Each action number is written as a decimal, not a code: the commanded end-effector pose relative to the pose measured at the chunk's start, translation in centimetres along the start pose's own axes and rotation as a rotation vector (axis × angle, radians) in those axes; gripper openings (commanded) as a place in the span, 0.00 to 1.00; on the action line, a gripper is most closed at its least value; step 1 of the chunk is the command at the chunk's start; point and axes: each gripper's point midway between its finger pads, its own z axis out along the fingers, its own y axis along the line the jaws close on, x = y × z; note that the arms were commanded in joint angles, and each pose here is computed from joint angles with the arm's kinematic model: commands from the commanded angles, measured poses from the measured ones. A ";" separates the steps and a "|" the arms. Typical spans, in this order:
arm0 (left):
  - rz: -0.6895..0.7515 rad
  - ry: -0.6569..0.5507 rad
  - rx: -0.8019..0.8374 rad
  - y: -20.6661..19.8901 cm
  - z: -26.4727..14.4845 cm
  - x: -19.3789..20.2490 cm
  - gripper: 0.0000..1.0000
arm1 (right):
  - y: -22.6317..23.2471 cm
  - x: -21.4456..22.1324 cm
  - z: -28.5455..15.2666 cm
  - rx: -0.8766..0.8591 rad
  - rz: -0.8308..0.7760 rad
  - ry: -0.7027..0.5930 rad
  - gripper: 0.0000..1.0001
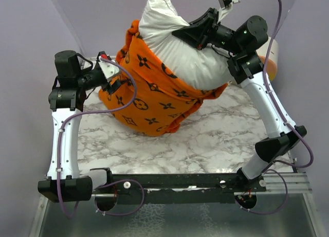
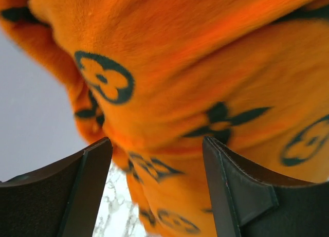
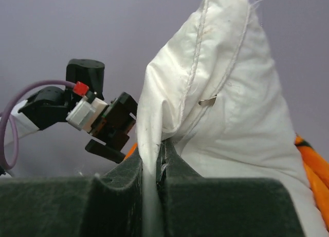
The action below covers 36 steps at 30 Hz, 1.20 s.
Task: Remove the pillowcase from the pillow
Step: Remove the pillow from the pillowcase.
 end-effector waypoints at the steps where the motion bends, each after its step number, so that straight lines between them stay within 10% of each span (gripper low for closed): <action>1: -0.061 -0.030 0.023 -1.3 0.1 -0.3 0.70 | 7.6 -11.2 -0.6 -0.192 -0.235 -0.261 0.01; 12: -0.280 -0.417 -0.229 6.2 -3.6 -14.9 0.71 | 9.8 -13.4 -2.0 -0.179 -0.432 -0.274 0.01; 36: 0.306 -0.216 0.108 -1.5 -1.7 -10.2 0.71 | 10.8 -1.9 -2.5 -0.344 -0.200 0.004 0.01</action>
